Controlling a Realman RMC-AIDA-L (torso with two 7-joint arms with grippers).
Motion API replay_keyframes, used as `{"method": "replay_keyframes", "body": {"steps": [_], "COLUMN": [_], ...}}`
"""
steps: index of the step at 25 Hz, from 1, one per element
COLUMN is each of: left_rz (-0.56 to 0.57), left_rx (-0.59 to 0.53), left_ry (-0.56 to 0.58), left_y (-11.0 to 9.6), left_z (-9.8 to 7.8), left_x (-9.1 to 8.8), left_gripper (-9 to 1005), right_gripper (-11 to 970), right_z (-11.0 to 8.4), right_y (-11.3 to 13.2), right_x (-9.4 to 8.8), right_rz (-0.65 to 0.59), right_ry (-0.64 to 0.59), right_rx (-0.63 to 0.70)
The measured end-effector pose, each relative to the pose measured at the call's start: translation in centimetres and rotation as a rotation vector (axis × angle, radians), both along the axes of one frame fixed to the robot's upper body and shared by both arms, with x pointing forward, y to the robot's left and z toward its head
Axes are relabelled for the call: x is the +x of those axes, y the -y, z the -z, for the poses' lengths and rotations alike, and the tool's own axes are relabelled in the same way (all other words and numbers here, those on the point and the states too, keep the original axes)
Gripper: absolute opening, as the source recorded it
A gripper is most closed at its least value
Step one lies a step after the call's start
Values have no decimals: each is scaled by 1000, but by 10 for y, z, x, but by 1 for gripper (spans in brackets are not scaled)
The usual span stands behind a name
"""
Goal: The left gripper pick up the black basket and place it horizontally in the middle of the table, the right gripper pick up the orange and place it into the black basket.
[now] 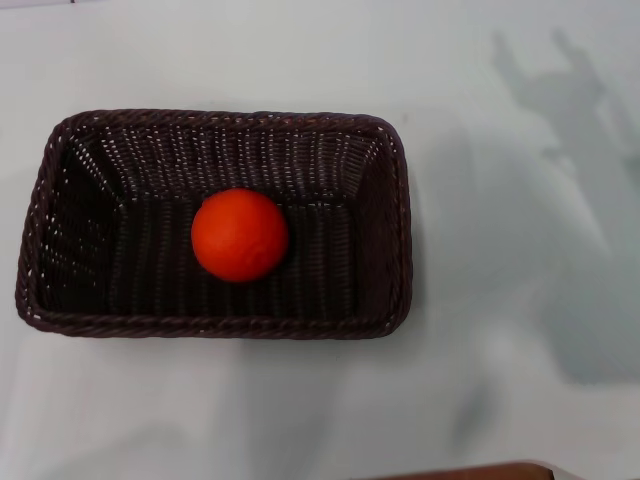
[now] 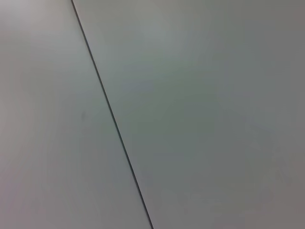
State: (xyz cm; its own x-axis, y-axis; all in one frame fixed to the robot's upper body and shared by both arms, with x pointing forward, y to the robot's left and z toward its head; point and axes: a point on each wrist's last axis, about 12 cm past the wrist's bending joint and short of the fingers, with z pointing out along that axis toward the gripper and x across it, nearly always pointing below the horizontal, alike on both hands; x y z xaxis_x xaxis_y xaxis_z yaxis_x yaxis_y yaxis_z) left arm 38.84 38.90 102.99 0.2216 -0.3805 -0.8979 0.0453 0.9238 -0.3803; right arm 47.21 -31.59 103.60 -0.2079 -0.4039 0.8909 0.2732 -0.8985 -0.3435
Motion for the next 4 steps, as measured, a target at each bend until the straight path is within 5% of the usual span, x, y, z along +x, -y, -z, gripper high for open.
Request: {"method": "replay_keyframes", "body": {"steps": [4], "left_rz": [-8], "left_rx": [-15], "left_ry": [2], "left_y": [1], "left_z": [1], "left_x": [-2], "left_gripper": [767], "right_gripper": [866], "right_z": [-2], "right_y": [-1], "right_x": [5], "right_rz": [-6], "right_ry": [2], "right_rx": [-2]}}
